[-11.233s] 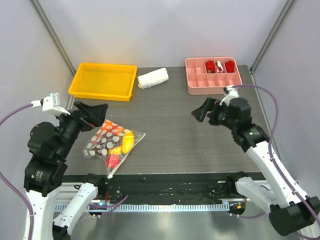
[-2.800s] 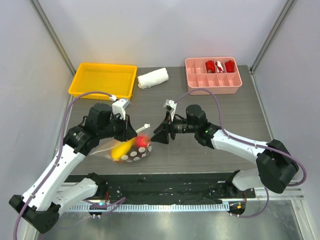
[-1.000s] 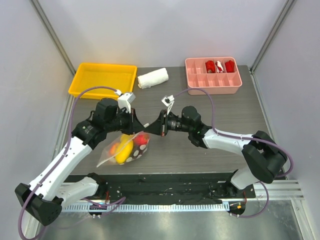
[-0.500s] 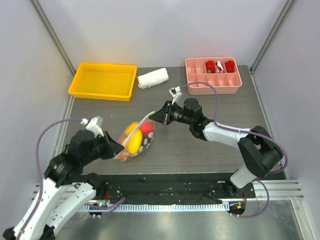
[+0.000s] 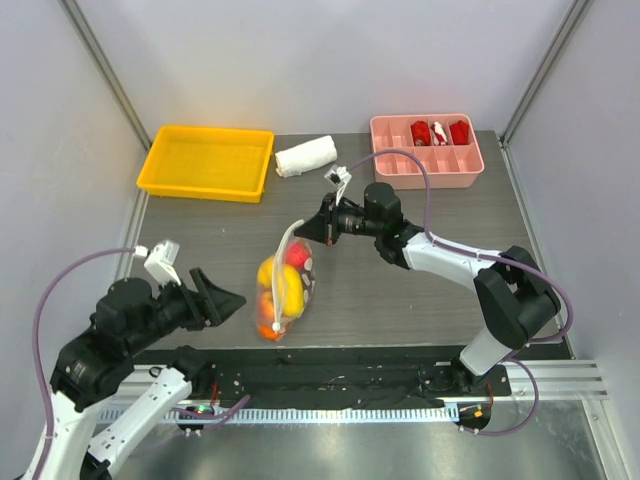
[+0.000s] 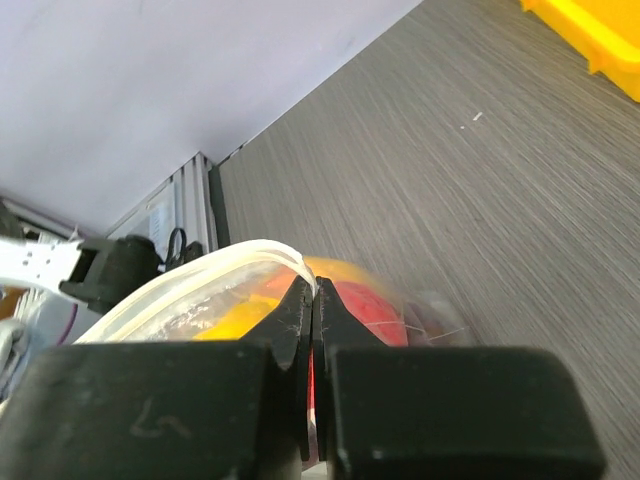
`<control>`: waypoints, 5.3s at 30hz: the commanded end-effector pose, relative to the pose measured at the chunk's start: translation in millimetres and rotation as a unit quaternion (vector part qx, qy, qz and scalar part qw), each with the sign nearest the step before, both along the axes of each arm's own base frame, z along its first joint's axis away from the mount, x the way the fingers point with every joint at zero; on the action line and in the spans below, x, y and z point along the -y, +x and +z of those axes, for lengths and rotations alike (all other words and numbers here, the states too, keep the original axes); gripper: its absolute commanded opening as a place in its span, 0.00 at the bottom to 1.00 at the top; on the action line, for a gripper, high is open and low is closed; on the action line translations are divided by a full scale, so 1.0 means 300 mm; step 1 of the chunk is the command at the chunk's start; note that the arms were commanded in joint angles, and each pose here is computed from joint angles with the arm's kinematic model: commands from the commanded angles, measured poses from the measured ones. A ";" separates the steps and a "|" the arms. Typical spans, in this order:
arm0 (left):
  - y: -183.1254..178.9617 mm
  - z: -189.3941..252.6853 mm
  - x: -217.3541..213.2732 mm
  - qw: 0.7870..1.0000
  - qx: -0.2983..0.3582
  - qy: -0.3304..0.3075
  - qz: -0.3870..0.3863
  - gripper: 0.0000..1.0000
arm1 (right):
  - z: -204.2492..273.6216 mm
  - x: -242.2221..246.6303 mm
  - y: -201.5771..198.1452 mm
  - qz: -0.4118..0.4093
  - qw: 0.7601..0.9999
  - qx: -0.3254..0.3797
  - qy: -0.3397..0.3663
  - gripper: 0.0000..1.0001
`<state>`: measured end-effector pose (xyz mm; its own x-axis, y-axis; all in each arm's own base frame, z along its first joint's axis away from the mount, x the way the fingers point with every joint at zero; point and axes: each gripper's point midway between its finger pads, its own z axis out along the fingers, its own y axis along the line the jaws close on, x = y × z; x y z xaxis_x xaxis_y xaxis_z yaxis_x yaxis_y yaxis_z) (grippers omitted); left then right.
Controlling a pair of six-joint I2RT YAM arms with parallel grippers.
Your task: Open the zip-top bag and remove the fake food
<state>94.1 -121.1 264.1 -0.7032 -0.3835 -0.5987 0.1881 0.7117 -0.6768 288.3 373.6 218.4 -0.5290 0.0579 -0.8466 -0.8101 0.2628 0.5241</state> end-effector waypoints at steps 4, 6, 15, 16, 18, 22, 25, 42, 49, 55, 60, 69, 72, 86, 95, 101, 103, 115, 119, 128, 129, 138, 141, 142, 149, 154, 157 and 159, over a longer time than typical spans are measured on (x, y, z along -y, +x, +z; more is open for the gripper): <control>0.257 0.100 0.064 0.993 0.044 0.110 -0.007 0.58 | 0.114 -0.025 -0.056 0.063 0.995 0.081 0.014 0.01; 0.289 0.094 0.109 0.993 0.037 0.109 -0.030 0.53 | 0.115 -0.021 -0.058 0.062 0.995 0.082 0.012 0.01; 0.372 0.018 0.215 0.993 0.000 0.099 -0.064 0.29 | 0.117 -0.019 -0.060 0.060 0.995 0.078 0.013 0.01; 0.368 -0.004 0.216 0.993 -0.008 0.100 -0.067 0.29 | 0.116 -0.017 -0.058 0.060 0.995 0.078 0.013 0.01; 0.367 -0.021 0.210 0.993 -0.016 0.102 -0.060 0.29 | 0.117 -0.019 -0.060 0.060 0.995 0.078 0.014 0.01; 0.330 -0.063 0.224 0.993 -0.037 0.082 -0.072 0.30 | 0.125 -0.017 -0.054 0.056 0.995 0.081 0.014 0.01; 0.300 -0.137 0.219 0.992 -0.065 0.083 -0.076 0.31 | 0.121 -0.017 -0.053 0.055 0.995 0.078 0.014 0.01; 0.336 -0.149 0.306 0.992 -0.057 0.031 -0.104 0.00 | 0.061 0.045 0.039 -0.106 0.992 -0.050 -0.055 0.43; 0.359 -0.073 0.340 0.994 -0.018 -0.011 -0.108 0.00 | -0.046 0.199 -0.049 -0.241 0.937 -0.196 -0.160 0.67; 0.373 -0.085 0.368 0.993 -0.025 -0.023 -0.114 0.00 | 0.034 0.181 -0.184 -0.263 0.938 -0.174 -0.144 0.82; 0.369 -0.077 0.362 0.994 -0.022 -0.022 -0.109 0.01 | -0.002 0.142 -0.241 -0.253 0.940 -0.186 -0.137 0.79; 0.349 -0.061 0.339 0.994 -0.013 -0.018 -0.104 0.00 | -0.100 0.038 -0.337 -0.203 0.945 -0.183 -0.180 0.68; 0.346 -0.079 0.333 0.994 -0.019 -0.010 -0.103 0.00 | -0.086 0.049 -0.341 -0.217 0.945 -0.164 -0.181 0.70; 0.338 -0.078 0.308 0.996 -0.015 0.003 -0.094 0.00 | -0.016 0.033 -0.405 -0.179 0.959 -0.168 -0.143 0.80; 0.335 -0.091 0.309 0.995 -0.018 0.002 -0.094 0.00 | -0.034 -0.035 -0.452 -0.143 0.963 -0.177 -0.142 0.81; 0.331 -0.076 0.307 0.995 -0.015 -0.001 -0.094 0.00 | -0.126 -0.023 -0.427 -0.186 0.949 -0.158 -0.199 0.67; 0.328 -0.076 0.299 0.996 -0.014 0.003 -0.091 0.00 | -0.111 -0.007 -0.413 -0.201 0.948 -0.143 -0.203 0.60; 0.324 -0.059 0.293 0.996 -0.009 -0.005 -0.084 0.00 | 0.065 0.156 -0.321 -0.299 0.933 -0.066 -0.186 0.01; 0.327 -0.059 0.324 0.995 -0.017 -0.022 -0.098 0.00 | 0.170 0.218 -0.309 -0.320 0.933 -0.036 -0.162 0.01; 0.346 -0.135 0.287 0.997 -0.052 0.002 -0.053 0.04 | 0.278 0.189 -0.309 -0.297 0.943 -0.011 -0.152 0.01; 0.360 -0.146 0.257 0.998 -0.053 0.021 -0.027 0.10 | 0.256 0.174 -0.311 -0.291 0.944 -0.014 -0.154 0.02; 0.300 0.061 0.278 0.994 -0.028 -0.101 -0.021 0.54 | 0.162 0.089 -0.338 -0.256 0.954 -0.036 -0.155 0.01; 0.317 0.042 0.303 0.989 -0.061 -0.137 -0.006 0.49 | 0.186 0.087 -0.344 -0.253 0.957 -0.035 -0.140 0.01; 0.326 0.026 0.305 0.987 -0.076 -0.141 0.005 0.43 | 0.191 0.084 -0.346 -0.253 0.957 -0.034 -0.137 0.01; 0.385 -0.174 0.338 0.973 -0.180 -0.124 0.076 0.26 | 0.190 0.080 -0.345 -0.253 0.957 -0.035 -0.135 0.02; 0.402 -0.244 0.371 0.970 -0.205 -0.100 0.083 0.24 | 0.190 0.074 -0.345 -0.253 0.958 -0.036 -0.131 0.01; 0.384 -0.296 0.366 0.967 -0.221 -0.090 0.089 0.30 | 0.195 0.066 -0.348 -0.248 0.960 -0.035 -0.128 0.01; 0.376 -0.320 0.362 0.965 -0.228 -0.087 0.094 0.36 | 0.190 0.063 -0.350 -0.246 0.960 -0.035 -0.130 0.01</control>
<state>203.1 -229.1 170.4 -0.8102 -0.5648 -0.1567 -0.2668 0.5935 -0.7594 183.1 345.5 247.1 -0.5770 0.0207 -0.8165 -0.5027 0.7788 0.3751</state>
